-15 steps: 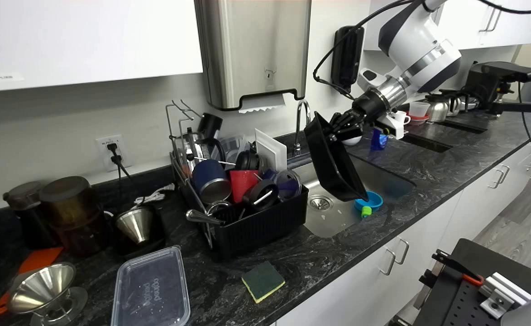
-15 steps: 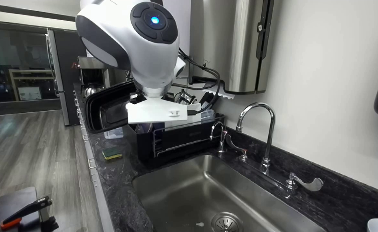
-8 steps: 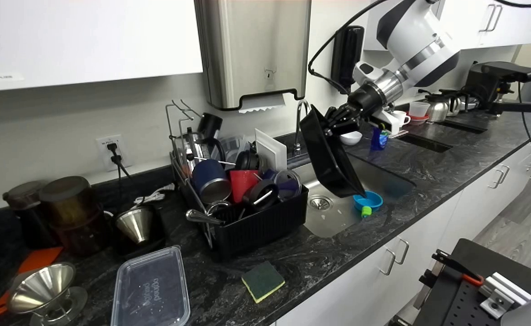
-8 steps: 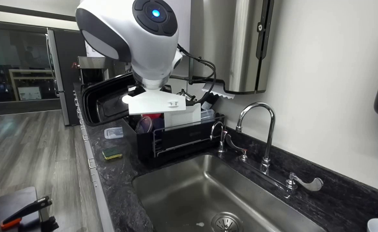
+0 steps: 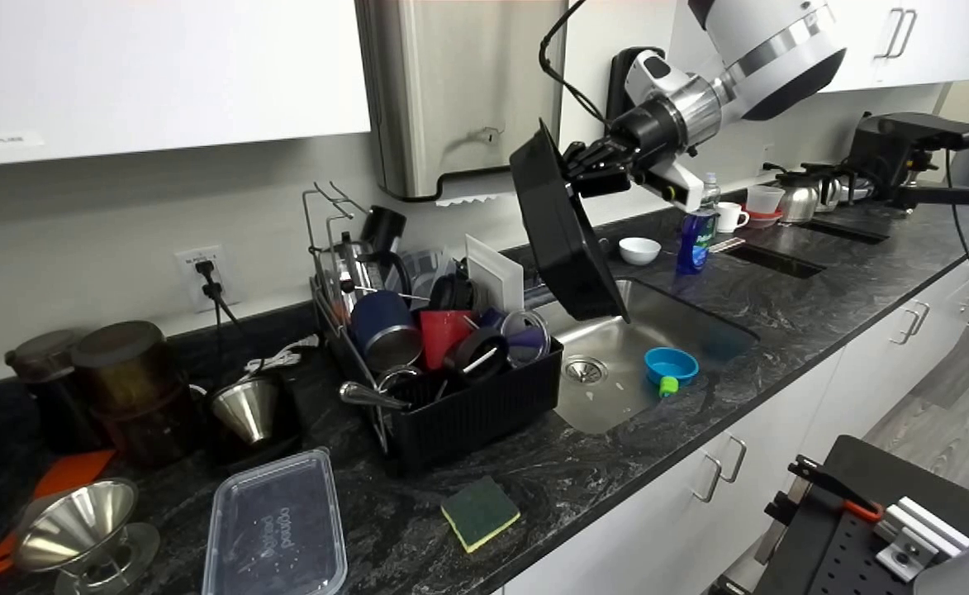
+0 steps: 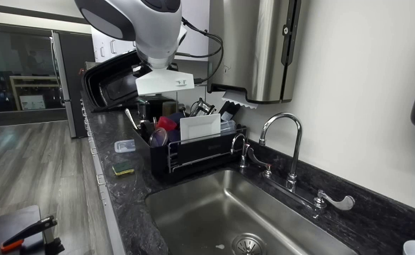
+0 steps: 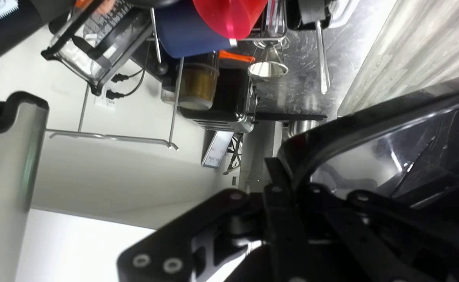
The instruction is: Put the black box in the sink on the dish rack
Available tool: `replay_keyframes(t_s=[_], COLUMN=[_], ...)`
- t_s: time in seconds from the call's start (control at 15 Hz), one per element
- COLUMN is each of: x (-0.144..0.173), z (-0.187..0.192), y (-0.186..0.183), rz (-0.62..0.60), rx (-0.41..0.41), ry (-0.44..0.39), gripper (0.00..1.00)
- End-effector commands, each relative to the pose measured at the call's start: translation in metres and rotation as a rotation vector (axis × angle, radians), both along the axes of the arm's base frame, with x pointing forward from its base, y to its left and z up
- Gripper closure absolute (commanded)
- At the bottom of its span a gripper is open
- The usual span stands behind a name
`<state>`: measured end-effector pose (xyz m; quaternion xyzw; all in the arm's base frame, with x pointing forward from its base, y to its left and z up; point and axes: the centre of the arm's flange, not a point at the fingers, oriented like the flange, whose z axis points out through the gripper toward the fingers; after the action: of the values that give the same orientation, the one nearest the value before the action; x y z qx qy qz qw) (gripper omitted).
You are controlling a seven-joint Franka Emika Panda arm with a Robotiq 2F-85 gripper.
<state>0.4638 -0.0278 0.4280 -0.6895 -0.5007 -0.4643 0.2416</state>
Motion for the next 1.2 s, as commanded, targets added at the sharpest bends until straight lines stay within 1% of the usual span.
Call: replay_keyframes(t_s=[0.0, 0.33, 0.67, 1.13], x=[-0.002, -0.006, -0.007, 0.005], z=[0.004, 0.008, 0.010, 0.013], y=[0.018, 0.047, 0.058, 0.073], rz=[0.018, 0.094, 0.152, 0.143], rx=[0.033, 0.037, 0.015, -0.016], ry=[-0.079, -0.181, -0.274, -0.442], gripper=[0.99, 0.99, 0.99, 0.99])
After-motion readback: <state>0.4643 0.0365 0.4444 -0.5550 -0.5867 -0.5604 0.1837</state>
